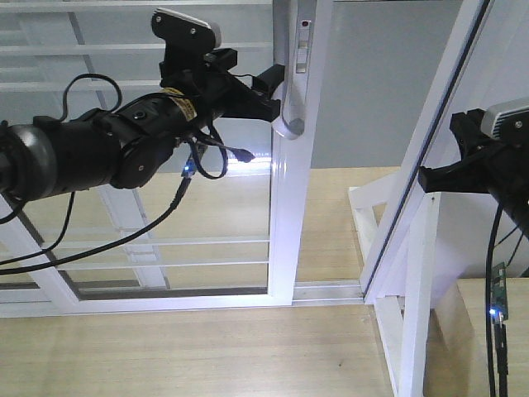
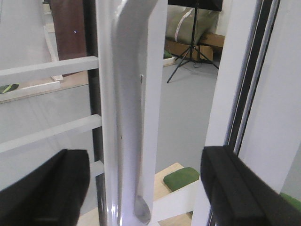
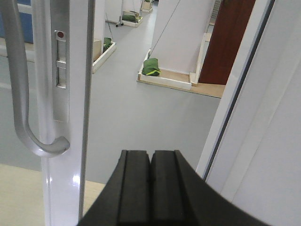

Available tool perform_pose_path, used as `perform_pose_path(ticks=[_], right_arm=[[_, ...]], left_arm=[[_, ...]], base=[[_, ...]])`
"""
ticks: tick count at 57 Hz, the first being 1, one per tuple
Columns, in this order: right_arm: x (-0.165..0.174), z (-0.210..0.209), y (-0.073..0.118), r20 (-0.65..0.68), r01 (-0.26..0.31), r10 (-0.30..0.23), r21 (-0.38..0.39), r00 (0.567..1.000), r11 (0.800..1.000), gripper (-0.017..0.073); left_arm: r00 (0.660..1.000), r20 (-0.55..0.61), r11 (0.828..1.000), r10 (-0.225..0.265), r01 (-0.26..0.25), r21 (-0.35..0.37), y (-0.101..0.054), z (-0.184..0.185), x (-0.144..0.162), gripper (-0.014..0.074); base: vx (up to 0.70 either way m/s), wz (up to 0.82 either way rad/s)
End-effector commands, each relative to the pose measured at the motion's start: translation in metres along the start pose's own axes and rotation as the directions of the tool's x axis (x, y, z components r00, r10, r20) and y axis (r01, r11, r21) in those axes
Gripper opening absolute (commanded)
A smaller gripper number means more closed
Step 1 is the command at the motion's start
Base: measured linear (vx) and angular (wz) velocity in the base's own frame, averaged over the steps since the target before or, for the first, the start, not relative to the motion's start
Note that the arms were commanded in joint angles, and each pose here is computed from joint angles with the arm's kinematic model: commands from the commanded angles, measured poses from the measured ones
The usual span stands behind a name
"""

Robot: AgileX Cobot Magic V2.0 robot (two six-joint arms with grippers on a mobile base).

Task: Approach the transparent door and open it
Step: 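Move the left gripper to the silver handle and grip it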

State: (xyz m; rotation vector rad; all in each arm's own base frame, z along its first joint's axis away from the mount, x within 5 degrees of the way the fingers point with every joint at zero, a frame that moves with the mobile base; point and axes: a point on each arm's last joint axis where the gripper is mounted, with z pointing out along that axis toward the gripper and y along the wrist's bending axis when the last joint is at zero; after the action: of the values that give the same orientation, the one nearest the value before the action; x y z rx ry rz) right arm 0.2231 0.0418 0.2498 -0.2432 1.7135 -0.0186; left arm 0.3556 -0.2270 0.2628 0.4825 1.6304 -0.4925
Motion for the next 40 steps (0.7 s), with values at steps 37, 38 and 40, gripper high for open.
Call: perform_pose_path(ticks=[37, 38, 40], right_arm=[[-0.021, -0.002, -0.006, 0.134, 0.008, -0.013, 0.041, 0.991, 0.999, -0.0006], [-0.021, -0.002, -0.006, 0.134, 0.008, -0.013, 0.041, 0.991, 0.999, -0.0006], [-0.02, -0.002, -0.006, 0.133, 0.007, -0.013, 0.04, 0.991, 0.999, -0.0006]], left_arm=[[0.993, 0.115, 1.0, -0.008, 0.007, 0.005, -0.002, 0.071, -0.031, 0.059], [0.993, 0.118, 1.0, -0.008, 0.007, 0.005, -0.002, 0.072, -0.032, 0.059], [0.993, 0.116, 1.0, -0.007, 0.007, 0.004, -0.002, 0.074, -0.032, 0.059]], base=[[0.0, 0.0], [0.0, 0.0], [0.0, 0.0]])
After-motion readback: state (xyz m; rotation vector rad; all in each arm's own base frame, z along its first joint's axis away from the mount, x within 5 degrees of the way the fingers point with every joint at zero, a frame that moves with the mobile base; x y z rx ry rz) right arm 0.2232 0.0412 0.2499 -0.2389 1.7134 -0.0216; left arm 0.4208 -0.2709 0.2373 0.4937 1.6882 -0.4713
